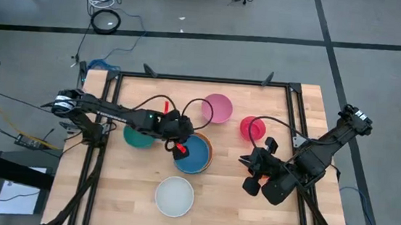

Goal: Nest bowls inside each other
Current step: Stack the dark blue bowl on top of the orange bowl, then stack the pink bowl on top of the blue bowl

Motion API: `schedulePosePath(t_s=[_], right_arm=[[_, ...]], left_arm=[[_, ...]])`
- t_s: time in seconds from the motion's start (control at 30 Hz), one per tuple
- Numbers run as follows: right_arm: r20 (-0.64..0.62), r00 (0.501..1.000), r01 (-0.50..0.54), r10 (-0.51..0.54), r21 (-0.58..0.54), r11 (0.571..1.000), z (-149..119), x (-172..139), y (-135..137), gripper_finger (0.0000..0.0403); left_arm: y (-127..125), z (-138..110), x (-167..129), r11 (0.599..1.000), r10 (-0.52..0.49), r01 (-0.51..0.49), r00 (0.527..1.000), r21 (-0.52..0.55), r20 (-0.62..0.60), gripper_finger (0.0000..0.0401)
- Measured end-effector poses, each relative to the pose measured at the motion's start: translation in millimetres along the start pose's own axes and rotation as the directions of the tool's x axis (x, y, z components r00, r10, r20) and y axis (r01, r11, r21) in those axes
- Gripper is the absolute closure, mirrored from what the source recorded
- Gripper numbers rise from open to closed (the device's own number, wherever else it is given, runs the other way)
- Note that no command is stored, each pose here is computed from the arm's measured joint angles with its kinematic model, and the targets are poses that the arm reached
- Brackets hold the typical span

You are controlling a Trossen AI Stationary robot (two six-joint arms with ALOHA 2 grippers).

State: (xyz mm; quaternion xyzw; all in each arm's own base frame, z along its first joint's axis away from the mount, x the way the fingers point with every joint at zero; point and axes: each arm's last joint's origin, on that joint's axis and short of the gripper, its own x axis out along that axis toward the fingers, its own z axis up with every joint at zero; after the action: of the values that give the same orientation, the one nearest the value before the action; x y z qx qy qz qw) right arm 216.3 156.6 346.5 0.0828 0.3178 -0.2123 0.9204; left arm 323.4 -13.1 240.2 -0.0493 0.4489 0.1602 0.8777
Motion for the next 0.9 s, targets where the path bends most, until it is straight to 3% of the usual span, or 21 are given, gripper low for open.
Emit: schedulePosePath(t_s=[0.33,0.57,0.77,0.9], right_arm=[[-0.007,1.0,0.008,-0.008,0.005,1.0,2,2,-2,0.0342],[-0.017,0.994,0.109,-0.111,-0.093,0.99,10,22,-17,0.032],[-0.03,0.971,0.227,-0.236,-0.192,0.955,33,52,-46,0.0285],[-0.086,0.971,0.199,-0.225,-0.237,0.951,52,73,-68,0.0261]], left_arm=[[-2,11,-8,0.999,-0.042,0.043,0.999,-0.009,0.024,0.0293],[-11,35,-51,0.996,-0.056,0.055,0.998,0.065,0.006,0.0285],[-16,36,-106,0.987,0.075,-0.069,0.996,0.143,-0.039,0.0284],[-10,15,-138,0.982,0.161,-0.149,0.982,0.114,-0.103,0.0284]])
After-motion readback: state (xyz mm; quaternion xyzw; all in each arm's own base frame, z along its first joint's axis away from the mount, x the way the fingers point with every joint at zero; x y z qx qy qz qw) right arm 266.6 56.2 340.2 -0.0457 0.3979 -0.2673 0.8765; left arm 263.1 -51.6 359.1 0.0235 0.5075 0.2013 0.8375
